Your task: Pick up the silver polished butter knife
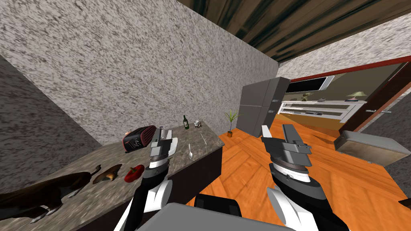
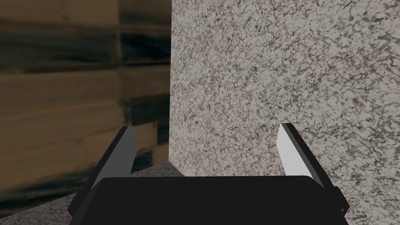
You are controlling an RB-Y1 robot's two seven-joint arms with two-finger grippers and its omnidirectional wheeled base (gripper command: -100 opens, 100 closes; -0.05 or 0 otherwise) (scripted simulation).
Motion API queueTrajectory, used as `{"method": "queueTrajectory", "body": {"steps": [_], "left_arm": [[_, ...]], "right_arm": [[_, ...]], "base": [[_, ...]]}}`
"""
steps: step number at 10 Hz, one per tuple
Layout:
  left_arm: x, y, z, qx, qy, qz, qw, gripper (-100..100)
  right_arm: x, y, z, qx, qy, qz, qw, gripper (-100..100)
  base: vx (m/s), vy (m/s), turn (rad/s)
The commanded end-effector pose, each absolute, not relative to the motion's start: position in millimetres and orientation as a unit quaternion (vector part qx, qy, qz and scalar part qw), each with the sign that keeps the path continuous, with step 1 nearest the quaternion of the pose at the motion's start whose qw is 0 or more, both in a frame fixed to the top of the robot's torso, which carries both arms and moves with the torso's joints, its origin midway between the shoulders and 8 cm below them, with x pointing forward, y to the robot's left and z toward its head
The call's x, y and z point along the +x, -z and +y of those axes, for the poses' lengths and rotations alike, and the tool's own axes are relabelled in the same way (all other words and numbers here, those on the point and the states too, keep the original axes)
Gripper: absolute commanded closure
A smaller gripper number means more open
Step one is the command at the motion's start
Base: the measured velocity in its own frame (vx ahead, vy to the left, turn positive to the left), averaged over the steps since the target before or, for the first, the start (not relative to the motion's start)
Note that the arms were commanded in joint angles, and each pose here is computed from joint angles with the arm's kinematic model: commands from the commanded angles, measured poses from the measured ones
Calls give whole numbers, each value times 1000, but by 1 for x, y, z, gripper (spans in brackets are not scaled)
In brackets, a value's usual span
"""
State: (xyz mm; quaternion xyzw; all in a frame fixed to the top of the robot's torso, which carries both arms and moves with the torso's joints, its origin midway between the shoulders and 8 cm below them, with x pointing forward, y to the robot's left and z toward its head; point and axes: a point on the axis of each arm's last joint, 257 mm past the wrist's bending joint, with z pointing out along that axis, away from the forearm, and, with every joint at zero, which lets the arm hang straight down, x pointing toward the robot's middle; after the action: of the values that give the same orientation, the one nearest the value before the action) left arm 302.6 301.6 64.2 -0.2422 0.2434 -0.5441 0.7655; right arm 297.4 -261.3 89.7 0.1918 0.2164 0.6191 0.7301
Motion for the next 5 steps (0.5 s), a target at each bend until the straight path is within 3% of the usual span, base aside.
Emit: {"method": "queueTrajectory", "body": {"steps": [1, 5], "left_arm": [[315, -57, 295, -237, 545, 269, 758, -100], [352, -32, 281, -236, 537, 334, 738, -100]], "right_arm": [[297, -90, -261, 192, -619, 216, 730, 0], [297, -90, -261, 192, -619, 216, 730, 0]], "base": [[6, -28, -29], [18, -74, -26]]}}
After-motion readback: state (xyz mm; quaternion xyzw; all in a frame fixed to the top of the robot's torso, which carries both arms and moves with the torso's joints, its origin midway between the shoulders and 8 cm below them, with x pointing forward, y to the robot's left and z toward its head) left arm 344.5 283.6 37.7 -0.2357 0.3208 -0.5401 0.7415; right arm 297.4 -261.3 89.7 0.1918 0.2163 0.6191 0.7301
